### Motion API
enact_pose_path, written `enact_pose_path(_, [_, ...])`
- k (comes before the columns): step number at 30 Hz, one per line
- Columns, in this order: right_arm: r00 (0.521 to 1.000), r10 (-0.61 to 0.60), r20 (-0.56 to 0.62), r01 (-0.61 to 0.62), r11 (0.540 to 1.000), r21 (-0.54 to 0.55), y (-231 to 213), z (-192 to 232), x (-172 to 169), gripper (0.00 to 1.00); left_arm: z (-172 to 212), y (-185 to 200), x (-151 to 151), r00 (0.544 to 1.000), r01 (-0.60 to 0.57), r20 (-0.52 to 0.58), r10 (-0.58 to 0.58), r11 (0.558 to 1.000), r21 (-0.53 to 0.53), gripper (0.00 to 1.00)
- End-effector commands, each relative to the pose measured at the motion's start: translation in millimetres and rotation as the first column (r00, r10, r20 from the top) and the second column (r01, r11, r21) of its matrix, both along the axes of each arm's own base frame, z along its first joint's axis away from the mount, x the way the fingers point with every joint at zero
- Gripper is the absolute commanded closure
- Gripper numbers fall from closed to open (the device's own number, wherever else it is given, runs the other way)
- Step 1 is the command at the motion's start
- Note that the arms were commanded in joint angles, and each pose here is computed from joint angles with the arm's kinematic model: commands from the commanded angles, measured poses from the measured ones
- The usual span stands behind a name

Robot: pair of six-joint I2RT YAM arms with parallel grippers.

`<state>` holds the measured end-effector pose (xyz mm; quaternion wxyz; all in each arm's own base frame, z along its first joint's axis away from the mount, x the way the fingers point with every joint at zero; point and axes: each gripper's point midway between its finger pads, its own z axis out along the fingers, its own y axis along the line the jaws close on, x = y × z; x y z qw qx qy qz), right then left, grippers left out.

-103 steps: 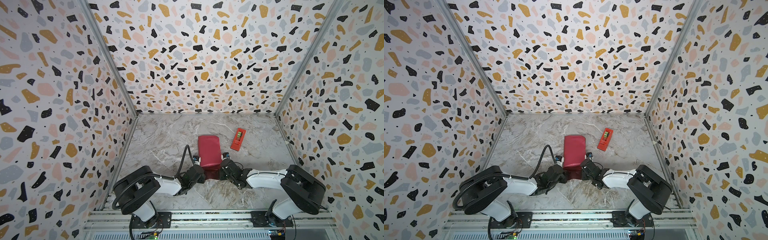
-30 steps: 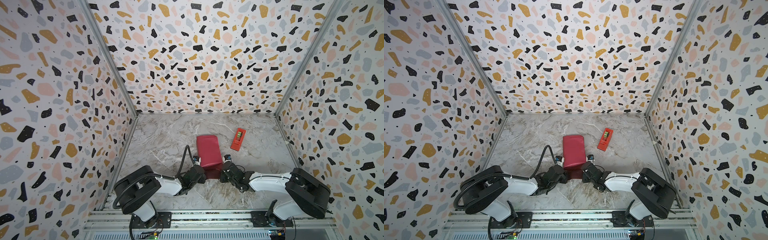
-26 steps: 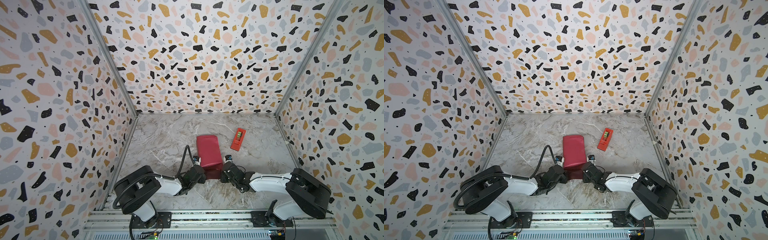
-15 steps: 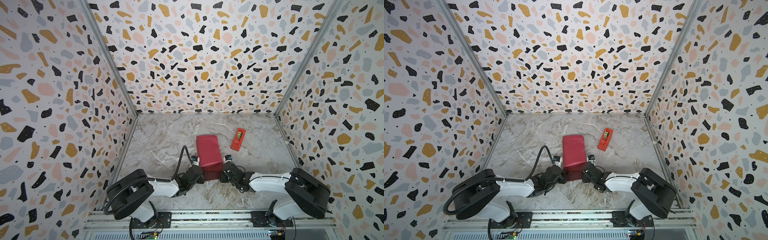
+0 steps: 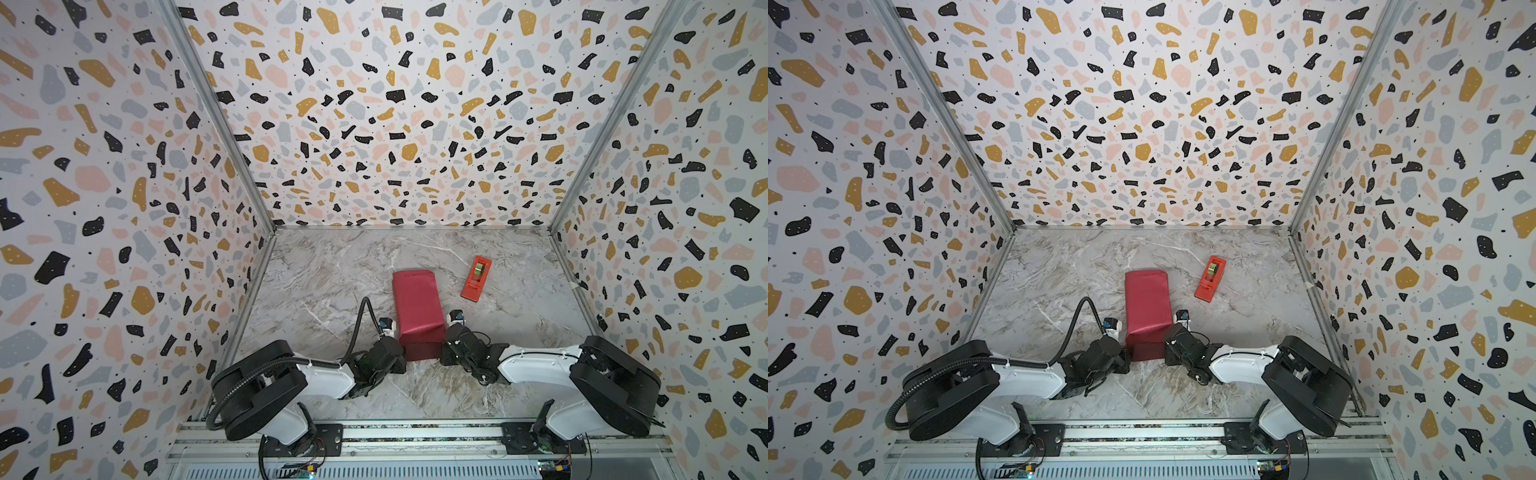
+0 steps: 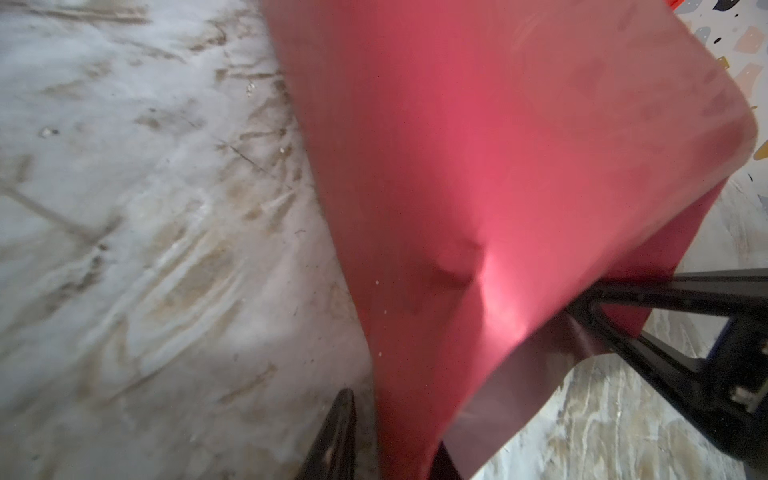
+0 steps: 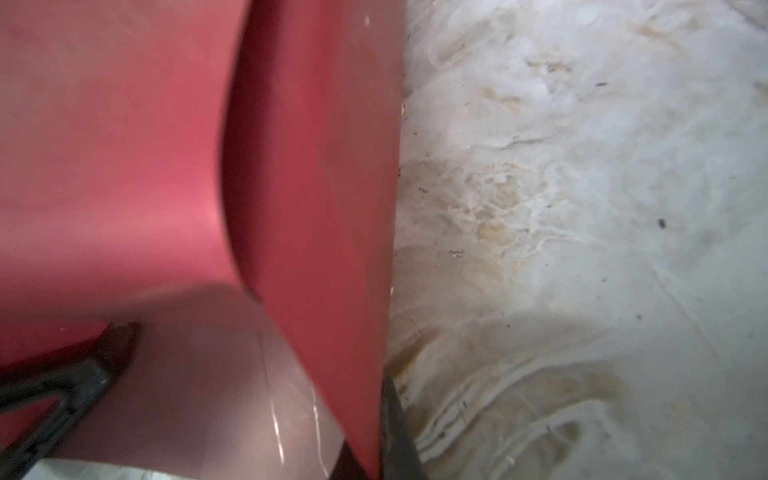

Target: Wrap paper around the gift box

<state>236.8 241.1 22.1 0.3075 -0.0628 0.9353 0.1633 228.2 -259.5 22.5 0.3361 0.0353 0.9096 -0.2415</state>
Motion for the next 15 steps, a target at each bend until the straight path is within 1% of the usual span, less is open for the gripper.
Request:
enact_pose_path(1, [0.999,0.006,-0.031,-0.007,0.999,-0.052,-7.5,-7.8,-5.3,0.90,5.7,-5.6,11.6,0.999,-0.023,0.043,0.023,1.000,0.012,0.78])
enact_pose_path(7, [1.000,0.004,-0.027,-0.006,0.998,-0.055,-9.6,-7.1,-3.7,0.87,3.4,-5.9,22.1,0.996,-0.054,0.070,0.050,0.997,0.050,0.83])
enact_pose_path(15, [1.000,0.000,-0.022,-0.001,0.999,-0.048,-10.9,-4.9,2.6,0.80,-4.4,-10.3,25.6,0.997,-0.050,0.068,0.045,0.996,0.068,0.94])
